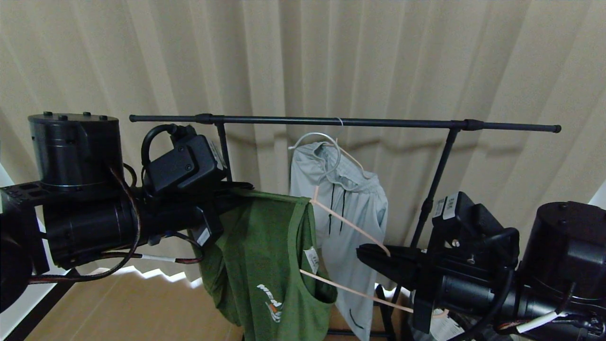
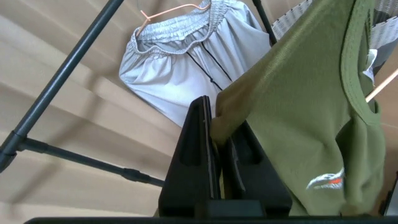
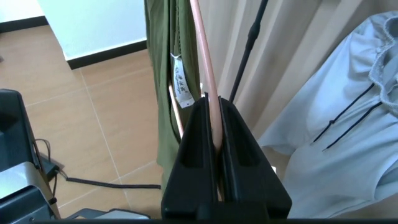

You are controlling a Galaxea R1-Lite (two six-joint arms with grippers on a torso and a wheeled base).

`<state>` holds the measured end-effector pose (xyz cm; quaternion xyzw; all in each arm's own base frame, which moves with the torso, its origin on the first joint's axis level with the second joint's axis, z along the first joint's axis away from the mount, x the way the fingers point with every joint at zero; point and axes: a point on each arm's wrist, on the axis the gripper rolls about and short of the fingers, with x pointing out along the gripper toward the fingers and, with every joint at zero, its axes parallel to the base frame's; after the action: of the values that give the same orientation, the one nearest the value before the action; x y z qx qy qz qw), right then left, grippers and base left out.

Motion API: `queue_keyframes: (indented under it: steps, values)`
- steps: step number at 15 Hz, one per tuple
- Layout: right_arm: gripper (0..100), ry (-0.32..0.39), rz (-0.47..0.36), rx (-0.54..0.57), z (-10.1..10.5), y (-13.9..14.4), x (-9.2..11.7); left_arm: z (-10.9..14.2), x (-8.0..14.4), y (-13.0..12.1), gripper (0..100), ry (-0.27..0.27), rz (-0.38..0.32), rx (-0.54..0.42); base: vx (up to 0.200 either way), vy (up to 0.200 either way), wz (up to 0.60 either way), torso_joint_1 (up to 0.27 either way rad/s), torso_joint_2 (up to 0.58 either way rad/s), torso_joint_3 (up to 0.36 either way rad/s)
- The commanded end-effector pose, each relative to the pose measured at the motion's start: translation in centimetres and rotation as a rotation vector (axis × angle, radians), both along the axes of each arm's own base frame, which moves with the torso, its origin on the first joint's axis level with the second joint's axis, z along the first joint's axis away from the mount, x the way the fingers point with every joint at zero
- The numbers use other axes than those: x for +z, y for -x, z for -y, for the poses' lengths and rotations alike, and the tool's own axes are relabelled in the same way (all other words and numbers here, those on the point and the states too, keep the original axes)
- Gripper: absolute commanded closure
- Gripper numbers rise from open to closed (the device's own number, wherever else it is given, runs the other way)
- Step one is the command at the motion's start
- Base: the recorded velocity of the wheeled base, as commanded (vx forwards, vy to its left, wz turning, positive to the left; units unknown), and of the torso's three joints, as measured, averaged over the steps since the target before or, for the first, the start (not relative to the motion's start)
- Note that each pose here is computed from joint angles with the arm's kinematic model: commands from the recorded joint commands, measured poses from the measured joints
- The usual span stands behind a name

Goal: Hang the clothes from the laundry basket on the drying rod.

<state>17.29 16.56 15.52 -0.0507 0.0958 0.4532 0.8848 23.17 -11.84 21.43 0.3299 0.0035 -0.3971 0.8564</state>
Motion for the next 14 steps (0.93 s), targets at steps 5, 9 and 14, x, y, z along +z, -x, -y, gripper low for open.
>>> queue_keyframes:
  steps: [5,9,14]
  values:
    - [0,0.002,-0.001,-0.004,0.0,-0.1,0.0,-0.3,0.5,0.3,100,0.007,0.017,0.010,0.000,0.000,0.00,0.000,0.00,0.000]
    - [0,-0.005,0.009,-0.018,0.3,-0.2,0.2,-0.5,0.5,0.3,100,0.002,0.022,0.040,0.000,0.000,0.00,0.000,0.00,0.000]
    - [0,-0.020,0.026,-0.053,1.0,-0.5,0.6,-1.0,0.7,-0.1,100,-0.039,0.047,0.263,0.000,0.000,0.00,0.000,0.00,0.000]
